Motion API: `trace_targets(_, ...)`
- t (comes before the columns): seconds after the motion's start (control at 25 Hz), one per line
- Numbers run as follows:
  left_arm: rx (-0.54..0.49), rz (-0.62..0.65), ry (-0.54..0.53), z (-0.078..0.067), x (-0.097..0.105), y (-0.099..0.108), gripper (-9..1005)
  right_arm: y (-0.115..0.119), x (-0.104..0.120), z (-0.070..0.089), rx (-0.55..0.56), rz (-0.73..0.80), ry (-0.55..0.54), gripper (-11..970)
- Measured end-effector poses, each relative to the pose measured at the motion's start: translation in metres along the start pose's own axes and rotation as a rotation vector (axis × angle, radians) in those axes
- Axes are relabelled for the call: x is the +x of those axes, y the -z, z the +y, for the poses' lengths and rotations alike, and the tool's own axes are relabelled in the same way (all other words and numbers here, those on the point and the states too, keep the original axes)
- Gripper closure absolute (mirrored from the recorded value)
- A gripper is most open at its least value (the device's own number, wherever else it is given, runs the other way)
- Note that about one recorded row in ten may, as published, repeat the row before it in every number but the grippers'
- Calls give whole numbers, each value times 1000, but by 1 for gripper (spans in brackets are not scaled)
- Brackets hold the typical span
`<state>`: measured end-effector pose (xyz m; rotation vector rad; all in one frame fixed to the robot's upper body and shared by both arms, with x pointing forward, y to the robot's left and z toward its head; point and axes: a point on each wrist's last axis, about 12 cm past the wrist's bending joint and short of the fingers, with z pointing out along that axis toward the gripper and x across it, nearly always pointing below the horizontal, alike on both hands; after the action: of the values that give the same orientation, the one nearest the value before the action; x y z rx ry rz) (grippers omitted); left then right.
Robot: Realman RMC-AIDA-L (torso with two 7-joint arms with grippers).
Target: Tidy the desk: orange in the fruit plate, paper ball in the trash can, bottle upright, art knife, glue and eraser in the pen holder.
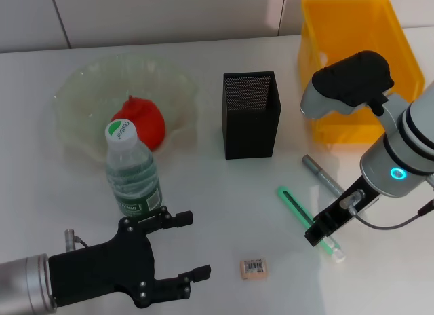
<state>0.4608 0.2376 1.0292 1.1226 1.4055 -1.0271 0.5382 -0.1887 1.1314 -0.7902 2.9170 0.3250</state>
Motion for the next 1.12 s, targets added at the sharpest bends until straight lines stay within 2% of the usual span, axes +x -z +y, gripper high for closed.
trace_targets(0.64, -4, 0, 5, -1, 1, 1, 197, -8, -2, 1, 3, 22, 14, 518)
trace_targets(1.12, -18, 17, 10, -2, 4, 2, 198, -11, -4, 0, 6, 42, 12, 728)
